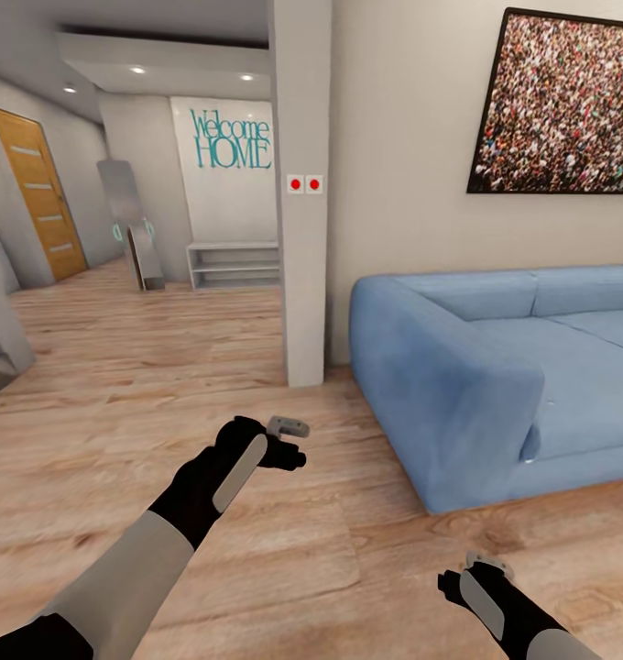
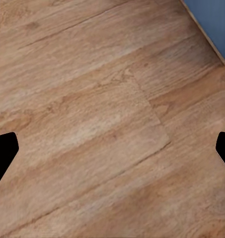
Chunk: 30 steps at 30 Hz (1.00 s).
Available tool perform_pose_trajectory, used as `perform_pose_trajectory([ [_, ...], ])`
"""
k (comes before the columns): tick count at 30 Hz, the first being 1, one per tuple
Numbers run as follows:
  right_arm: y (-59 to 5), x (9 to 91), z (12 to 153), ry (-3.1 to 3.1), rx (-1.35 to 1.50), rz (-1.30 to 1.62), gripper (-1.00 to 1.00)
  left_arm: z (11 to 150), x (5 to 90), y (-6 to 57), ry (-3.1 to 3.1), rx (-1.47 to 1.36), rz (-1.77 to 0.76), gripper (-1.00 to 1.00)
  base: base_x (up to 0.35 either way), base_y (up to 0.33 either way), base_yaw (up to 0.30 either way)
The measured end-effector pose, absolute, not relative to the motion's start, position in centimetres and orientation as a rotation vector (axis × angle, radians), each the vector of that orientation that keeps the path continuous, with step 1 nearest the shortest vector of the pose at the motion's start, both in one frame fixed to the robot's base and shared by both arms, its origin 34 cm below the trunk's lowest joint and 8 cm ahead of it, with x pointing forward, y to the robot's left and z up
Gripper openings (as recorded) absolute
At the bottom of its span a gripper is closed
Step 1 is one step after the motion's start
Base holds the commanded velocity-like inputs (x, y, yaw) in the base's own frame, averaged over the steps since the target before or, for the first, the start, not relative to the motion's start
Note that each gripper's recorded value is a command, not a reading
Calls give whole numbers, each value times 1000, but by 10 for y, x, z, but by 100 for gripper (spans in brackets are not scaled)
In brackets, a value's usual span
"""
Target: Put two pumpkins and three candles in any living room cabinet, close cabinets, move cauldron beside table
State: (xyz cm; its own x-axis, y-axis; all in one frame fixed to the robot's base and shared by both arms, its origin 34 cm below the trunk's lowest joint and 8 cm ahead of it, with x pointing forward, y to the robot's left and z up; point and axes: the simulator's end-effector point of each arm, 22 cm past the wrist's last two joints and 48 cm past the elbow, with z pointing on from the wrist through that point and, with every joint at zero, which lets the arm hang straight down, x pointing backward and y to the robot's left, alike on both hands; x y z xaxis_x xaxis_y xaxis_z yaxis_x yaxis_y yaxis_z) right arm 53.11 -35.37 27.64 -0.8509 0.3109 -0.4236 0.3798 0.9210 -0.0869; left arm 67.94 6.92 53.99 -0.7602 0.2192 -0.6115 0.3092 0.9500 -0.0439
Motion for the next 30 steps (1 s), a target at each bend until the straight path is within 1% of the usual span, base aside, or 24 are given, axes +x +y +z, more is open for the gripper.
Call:
perform_pose_trajectory([
  [6, -354, 531, 276, 2672, 502, -234, 100, 553, 681, 65, 2436, 379, -199, 100, 39, -31, 0],
  [16, -354, 531, 276, 2673, 502, -234, 100, 614, 683, 63, 2283, 361, -173, 100, 5, -4, 0],
  [30, -353, 523, 262, 2709, 500, -239, 100, 598, 685, 75, 2299, 349, -162, 100, 0, 0, 0],
])
